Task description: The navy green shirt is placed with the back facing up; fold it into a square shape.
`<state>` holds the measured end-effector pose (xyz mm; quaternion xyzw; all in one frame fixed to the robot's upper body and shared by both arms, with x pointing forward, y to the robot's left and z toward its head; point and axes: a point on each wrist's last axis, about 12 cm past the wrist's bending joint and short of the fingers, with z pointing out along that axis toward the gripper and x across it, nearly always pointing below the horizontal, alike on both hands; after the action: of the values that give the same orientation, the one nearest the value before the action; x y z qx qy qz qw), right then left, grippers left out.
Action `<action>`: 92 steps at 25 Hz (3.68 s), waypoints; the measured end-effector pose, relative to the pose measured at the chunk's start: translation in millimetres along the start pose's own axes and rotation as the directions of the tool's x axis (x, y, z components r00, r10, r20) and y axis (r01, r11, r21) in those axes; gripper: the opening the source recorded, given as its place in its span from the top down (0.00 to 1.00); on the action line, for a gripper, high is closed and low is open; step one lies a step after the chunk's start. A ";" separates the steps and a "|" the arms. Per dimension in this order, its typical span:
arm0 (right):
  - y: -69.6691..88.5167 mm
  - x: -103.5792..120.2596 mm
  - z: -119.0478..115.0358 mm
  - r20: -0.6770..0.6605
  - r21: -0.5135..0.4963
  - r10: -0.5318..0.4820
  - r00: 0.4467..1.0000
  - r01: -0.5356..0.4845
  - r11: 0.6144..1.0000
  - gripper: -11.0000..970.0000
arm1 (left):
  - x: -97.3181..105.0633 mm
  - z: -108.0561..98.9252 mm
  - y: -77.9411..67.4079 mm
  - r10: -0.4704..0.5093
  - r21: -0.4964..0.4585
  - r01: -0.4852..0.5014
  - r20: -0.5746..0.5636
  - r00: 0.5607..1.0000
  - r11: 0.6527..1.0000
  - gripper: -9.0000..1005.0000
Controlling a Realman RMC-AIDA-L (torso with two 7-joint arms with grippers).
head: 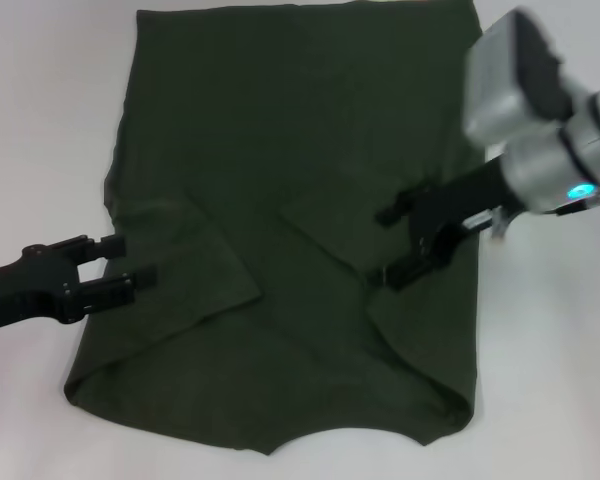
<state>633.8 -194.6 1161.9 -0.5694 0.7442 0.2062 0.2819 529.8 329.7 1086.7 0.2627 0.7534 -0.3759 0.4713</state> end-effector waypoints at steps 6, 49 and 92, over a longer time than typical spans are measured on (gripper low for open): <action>-7.7 38.0 -30.6 0.238 0.017 0.219 0.946 -0.229 0.973 0.05 | -1.6 -0.8 1.9 -0.004 -0.001 0.004 -0.046 0.999 1.000 0.24; 22.3 114.7 -11.2 0.474 0.057 0.312 0.824 -0.382 0.922 0.05 | -18.9 -19.9 30.4 -0.645 -0.380 0.523 -0.394 0.654 0.763 0.24; 20.6 112.3 -9.1 0.482 0.068 0.312 0.819 -0.390 0.918 0.05 | -11.1 0.7 29.5 -0.642 -0.395 0.506 -0.460 0.613 0.766 0.24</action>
<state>590.7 -276.9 1095.0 -0.3313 0.7622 0.3223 0.4532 556.9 345.7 1087.2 0.0502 0.9396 -0.3226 0.1029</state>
